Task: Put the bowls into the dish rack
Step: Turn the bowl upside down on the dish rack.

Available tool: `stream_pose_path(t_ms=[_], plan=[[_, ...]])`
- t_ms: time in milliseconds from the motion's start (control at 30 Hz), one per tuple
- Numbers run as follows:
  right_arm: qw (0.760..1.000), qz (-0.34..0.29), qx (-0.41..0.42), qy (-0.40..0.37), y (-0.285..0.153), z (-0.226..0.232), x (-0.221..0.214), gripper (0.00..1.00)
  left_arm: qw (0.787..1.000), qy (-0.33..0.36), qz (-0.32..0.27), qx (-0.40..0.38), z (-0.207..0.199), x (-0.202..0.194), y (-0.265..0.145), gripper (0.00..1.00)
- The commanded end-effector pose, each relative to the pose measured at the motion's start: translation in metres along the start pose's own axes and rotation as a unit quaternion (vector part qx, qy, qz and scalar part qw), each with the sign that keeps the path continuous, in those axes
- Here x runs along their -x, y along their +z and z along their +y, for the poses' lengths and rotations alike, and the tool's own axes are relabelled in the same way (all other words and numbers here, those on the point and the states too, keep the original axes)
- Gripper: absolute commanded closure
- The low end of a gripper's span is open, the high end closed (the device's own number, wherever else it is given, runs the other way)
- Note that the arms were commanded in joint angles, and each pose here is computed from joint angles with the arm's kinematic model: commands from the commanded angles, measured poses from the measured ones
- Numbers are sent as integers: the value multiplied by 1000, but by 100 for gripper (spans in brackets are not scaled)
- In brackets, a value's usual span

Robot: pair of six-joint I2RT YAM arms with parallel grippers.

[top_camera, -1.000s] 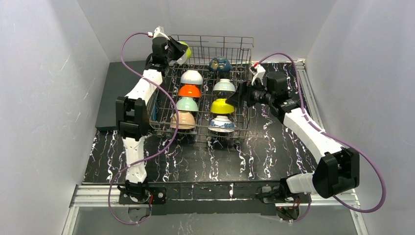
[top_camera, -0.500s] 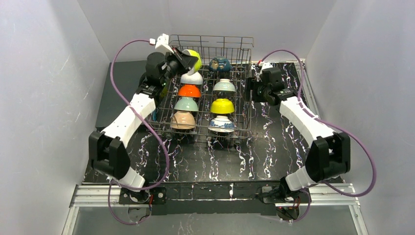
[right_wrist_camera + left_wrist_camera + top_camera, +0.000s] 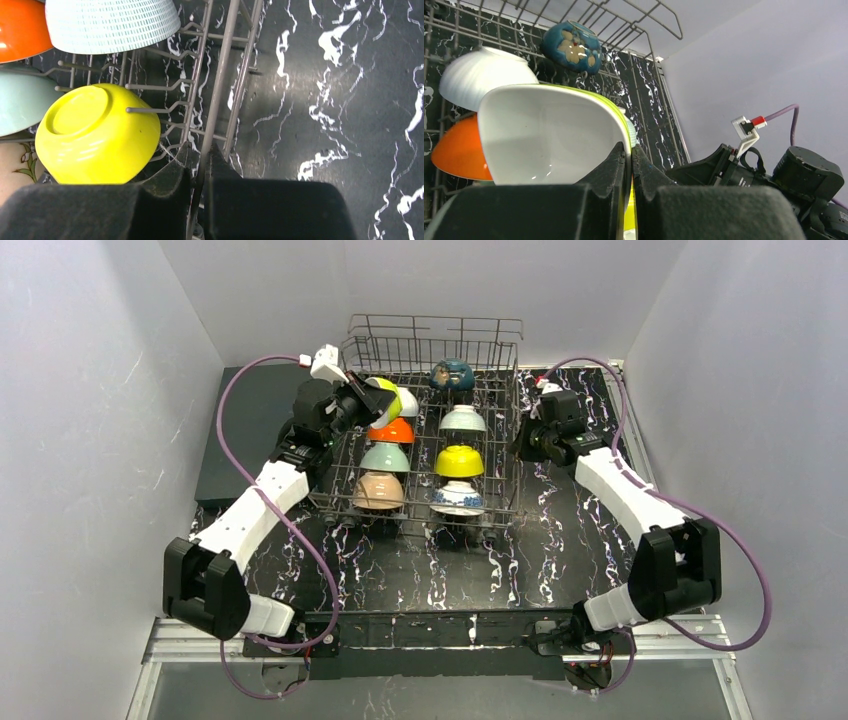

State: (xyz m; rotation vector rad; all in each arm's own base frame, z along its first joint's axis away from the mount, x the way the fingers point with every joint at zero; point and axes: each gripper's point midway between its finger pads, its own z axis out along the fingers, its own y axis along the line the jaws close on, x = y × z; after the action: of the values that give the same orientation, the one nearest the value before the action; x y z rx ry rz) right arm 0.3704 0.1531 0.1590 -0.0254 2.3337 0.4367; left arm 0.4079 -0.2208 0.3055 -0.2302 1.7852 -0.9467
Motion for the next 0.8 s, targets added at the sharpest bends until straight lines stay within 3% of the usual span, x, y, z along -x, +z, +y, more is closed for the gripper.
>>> stream_pose_path(t_ms=[0,367,600,633,667,700,767], plan=[[999,8,37,-37,-43,12,-9,99,999,10,-37,-22,-23,23,-21,100],[991,84,106,5,-90,28,-73,99,999,11,-41,-22,-24,24,-30,100],[991,53,124,21,-109,32,-81,99,999,6,-29,-20,-20,17,-27,100],[991,49,121,21,-109,31,-79,82,999,7,-27,-20,-19,16,-26,100],[992,40,116,19,-111,30,-73,57,999,9,-27,-19,-19,16,-24,100],[993,32,111,17,-111,29,-68,42,1000,9,-25,-17,-17,15,-22,100],[995,15,98,9,-111,27,-56,32,1000,10,-20,-14,-16,15,-18,100]])
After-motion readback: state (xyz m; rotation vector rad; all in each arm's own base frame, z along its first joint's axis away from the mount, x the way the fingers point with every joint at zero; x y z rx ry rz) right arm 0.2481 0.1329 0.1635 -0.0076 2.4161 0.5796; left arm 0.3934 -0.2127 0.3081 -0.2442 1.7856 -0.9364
